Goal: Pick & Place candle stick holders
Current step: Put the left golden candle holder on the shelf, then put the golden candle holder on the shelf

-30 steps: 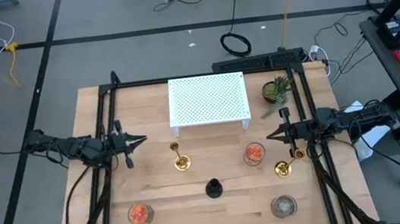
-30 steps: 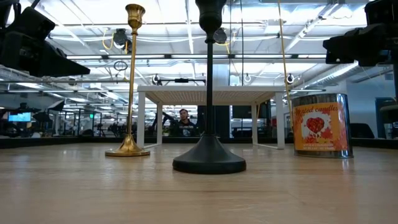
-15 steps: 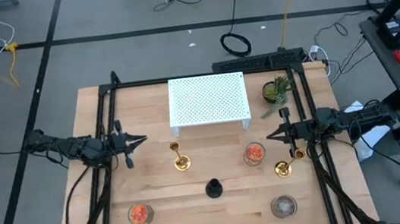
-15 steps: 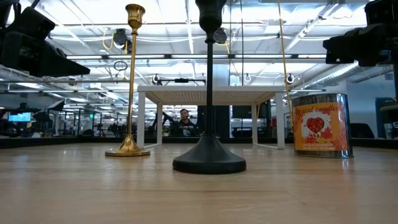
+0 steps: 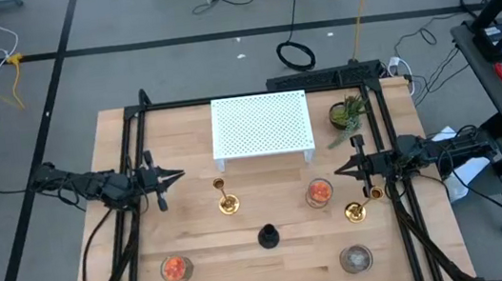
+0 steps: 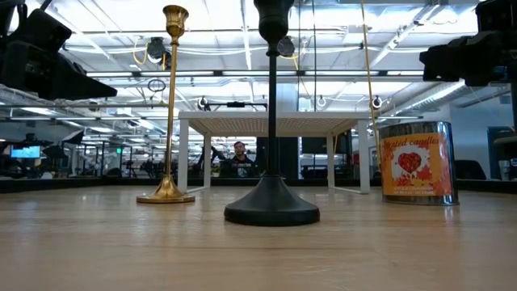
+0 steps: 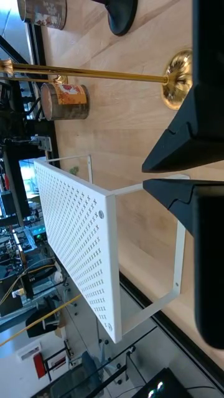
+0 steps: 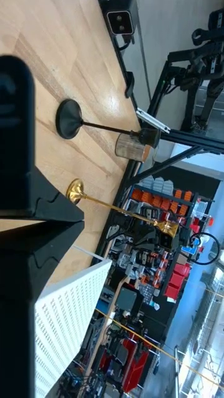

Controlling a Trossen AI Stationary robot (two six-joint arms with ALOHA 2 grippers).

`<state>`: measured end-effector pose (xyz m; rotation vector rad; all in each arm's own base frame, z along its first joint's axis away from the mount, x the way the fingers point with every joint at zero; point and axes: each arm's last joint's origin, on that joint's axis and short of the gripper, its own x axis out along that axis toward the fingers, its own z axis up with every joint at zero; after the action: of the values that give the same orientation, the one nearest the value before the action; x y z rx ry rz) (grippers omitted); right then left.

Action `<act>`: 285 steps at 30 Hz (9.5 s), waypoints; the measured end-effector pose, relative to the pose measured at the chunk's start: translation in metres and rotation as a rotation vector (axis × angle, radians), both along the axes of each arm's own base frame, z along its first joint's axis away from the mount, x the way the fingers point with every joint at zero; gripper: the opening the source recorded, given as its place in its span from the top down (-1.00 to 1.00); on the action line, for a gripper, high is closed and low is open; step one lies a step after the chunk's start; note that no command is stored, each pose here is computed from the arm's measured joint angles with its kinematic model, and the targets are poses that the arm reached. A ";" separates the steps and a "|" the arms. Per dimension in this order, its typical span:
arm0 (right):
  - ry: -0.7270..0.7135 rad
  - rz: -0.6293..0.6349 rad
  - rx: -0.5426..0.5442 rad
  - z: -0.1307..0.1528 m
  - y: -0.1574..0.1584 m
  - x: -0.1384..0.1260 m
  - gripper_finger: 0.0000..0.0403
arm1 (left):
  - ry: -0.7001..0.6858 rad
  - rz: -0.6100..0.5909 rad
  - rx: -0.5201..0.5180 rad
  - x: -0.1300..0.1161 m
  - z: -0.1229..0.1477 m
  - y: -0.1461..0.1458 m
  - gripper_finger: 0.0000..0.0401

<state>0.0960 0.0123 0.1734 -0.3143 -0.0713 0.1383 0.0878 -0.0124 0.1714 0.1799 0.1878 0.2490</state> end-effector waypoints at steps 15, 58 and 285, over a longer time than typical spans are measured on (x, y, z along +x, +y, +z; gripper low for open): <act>-0.014 -0.002 -0.039 0.001 0.000 0.000 0.98 | 0.000 0.000 0.000 0.000 0.000 0.000 0.82; 0.273 0.277 0.509 0.091 0.002 -0.056 0.98 | -0.002 0.001 -0.006 0.000 0.000 0.000 0.82; 0.224 0.557 0.226 0.111 0.019 0.029 0.10 | 0.241 0.098 -0.090 0.142 0.187 0.049 0.11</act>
<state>0.1251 0.0312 0.2848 -0.0442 0.0493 0.7112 0.2293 0.0367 0.3580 0.1112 0.4466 0.3159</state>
